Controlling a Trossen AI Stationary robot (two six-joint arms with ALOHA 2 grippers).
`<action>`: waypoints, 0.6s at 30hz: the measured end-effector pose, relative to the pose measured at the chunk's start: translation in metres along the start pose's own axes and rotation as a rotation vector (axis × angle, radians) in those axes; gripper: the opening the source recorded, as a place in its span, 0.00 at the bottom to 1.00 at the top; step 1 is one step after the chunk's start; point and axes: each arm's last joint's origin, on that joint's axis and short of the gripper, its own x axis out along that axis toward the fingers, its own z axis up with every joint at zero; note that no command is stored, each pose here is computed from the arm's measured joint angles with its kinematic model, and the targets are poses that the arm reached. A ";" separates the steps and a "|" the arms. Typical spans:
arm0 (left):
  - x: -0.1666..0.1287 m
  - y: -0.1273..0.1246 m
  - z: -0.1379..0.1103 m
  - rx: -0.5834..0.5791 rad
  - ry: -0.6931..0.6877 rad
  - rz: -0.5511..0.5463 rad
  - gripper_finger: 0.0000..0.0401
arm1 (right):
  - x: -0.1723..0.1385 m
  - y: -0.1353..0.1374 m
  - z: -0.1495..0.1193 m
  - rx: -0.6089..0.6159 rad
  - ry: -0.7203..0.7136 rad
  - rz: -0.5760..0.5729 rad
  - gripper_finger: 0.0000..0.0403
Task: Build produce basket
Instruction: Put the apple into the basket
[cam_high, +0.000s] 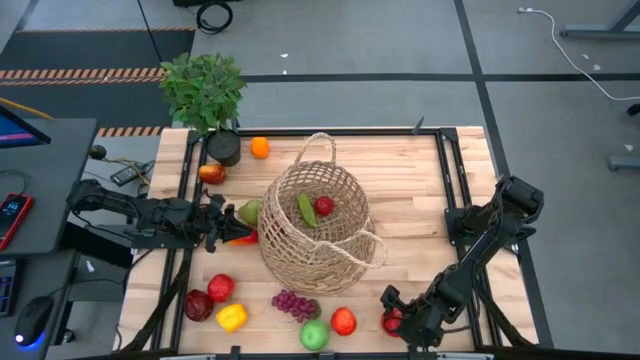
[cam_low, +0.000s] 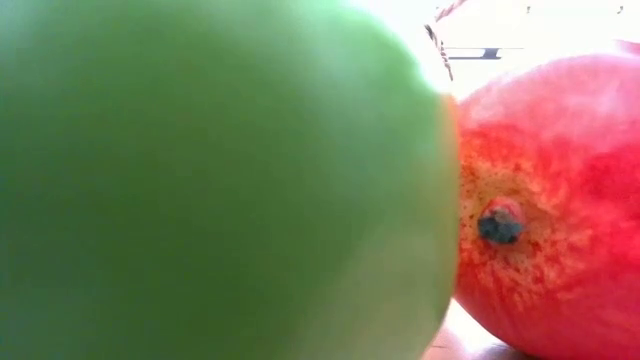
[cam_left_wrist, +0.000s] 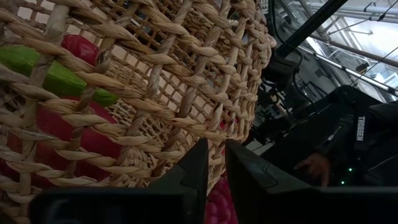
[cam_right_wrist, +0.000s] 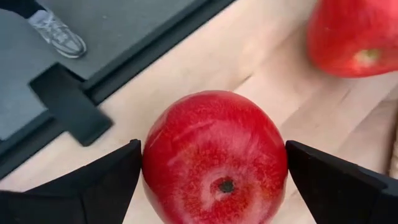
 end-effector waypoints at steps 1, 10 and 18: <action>0.000 0.000 0.000 0.000 0.000 0.000 0.16 | 0.001 -0.002 0.000 0.007 0.003 -0.002 0.99; 0.000 0.000 0.000 0.000 0.000 0.000 0.14 | 0.002 -0.017 -0.002 0.187 0.023 -0.001 0.94; 0.000 0.000 0.000 0.000 0.000 0.000 0.15 | 0.001 -0.022 -0.002 0.247 0.031 -0.007 0.92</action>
